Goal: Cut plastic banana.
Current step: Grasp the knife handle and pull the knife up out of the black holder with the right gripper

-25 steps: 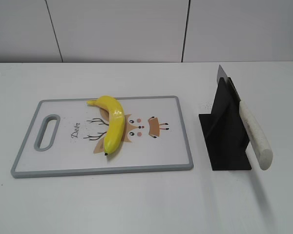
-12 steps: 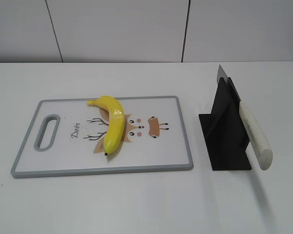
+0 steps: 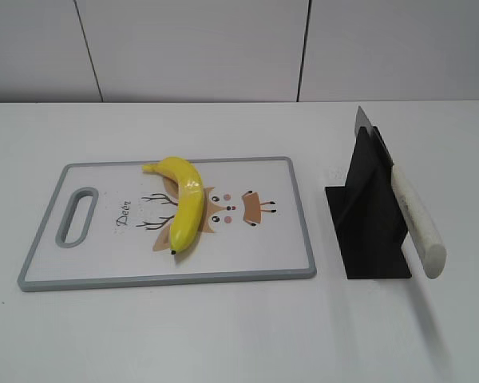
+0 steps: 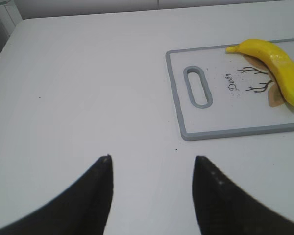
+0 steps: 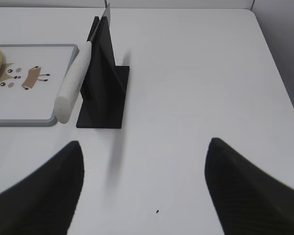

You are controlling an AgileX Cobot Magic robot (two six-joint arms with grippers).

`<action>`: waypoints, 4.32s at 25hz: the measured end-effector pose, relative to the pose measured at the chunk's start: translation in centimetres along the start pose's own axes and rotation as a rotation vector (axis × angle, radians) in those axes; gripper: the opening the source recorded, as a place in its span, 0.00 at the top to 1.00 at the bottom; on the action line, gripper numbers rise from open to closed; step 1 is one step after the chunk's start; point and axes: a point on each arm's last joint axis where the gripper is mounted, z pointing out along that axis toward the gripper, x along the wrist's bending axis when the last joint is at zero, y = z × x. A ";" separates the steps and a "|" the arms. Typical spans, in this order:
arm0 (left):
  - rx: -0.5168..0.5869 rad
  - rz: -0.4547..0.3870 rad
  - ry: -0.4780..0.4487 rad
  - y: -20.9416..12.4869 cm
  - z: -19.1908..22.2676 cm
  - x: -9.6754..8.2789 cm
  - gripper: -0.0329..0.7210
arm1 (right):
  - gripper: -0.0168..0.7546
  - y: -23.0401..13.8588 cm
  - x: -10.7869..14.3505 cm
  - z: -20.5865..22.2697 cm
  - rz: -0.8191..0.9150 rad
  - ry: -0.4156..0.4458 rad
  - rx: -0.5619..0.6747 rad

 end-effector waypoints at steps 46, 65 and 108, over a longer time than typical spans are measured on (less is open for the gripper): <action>0.000 0.000 0.001 0.0 0.0 0.0 0.36 | 0.21 11.3 2.3 9.0 -0.043 0.181 0.580; 0.000 0.000 0.001 0.0 0.0 0.0 0.36 | 0.32 12.7 7.8 21.8 -0.042 0.167 0.943; 0.000 0.000 0.001 0.0 0.0 0.0 0.39 | 0.76 8.9 8.2 27.8 0.106 -0.020 1.071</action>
